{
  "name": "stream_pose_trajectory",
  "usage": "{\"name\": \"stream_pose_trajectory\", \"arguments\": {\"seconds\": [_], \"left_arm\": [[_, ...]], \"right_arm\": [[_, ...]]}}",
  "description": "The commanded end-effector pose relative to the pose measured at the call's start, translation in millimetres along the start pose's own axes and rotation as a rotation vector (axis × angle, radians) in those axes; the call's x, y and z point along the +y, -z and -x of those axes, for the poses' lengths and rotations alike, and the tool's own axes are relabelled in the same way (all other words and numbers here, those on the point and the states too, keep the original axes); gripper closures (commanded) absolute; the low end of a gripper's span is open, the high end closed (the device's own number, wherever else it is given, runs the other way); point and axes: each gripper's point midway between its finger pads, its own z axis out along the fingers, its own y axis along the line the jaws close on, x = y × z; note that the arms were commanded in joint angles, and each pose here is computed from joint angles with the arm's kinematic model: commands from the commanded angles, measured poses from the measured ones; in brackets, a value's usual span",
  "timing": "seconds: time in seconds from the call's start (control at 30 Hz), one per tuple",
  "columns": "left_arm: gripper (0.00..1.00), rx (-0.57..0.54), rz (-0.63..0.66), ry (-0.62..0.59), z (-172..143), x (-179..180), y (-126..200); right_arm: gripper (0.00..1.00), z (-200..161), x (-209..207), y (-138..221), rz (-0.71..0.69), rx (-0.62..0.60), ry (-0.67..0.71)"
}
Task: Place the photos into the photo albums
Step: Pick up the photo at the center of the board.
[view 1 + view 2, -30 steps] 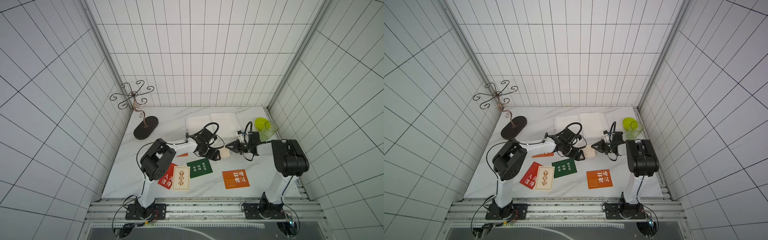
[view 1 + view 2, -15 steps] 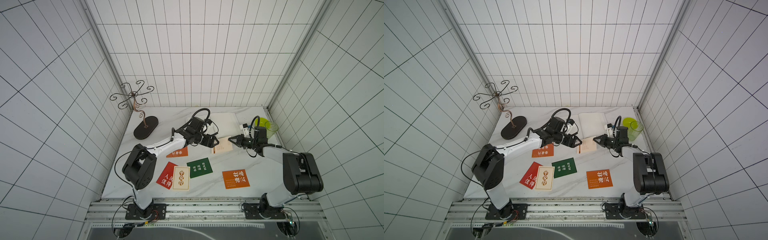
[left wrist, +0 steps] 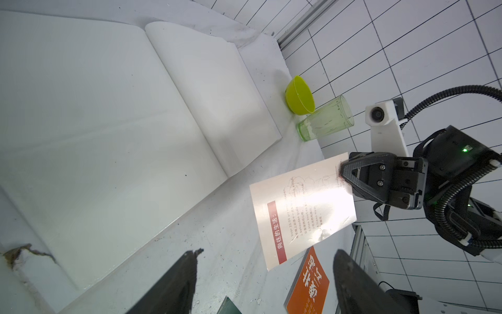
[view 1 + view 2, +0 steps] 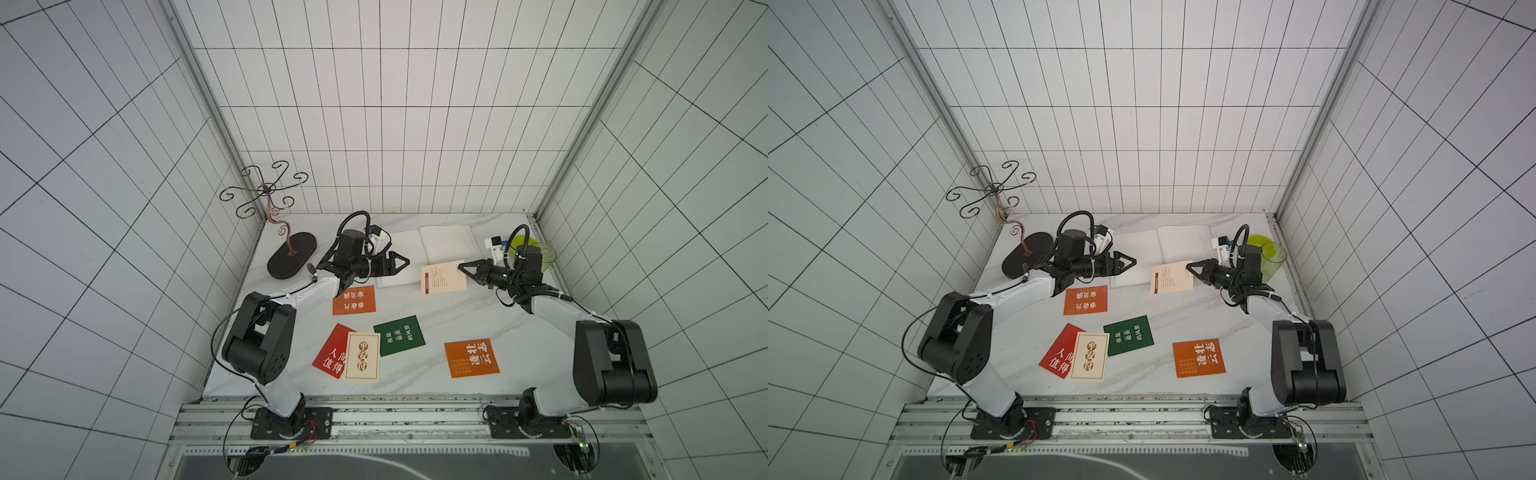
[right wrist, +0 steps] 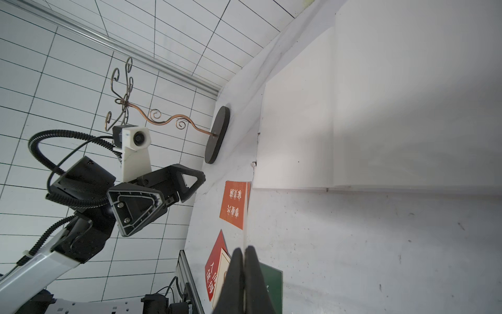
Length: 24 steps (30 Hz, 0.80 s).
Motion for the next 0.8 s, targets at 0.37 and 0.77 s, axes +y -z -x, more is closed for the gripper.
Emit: {"name": "stream_pose_trajectory", "arguments": {"seconds": [0.37, 0.77], "left_arm": [[0.22, -0.043, -0.204, -0.008, 16.6, -36.1, 5.1], [0.22, -0.036, -0.276, 0.014, 14.4, -52.7, 5.6]], "right_arm": [[1.00, 47.7, 92.3, -16.6, 0.247, -0.032, 0.148], [1.00, 35.3, 117.0, -9.8, 0.245, -0.024, 0.176]]}}
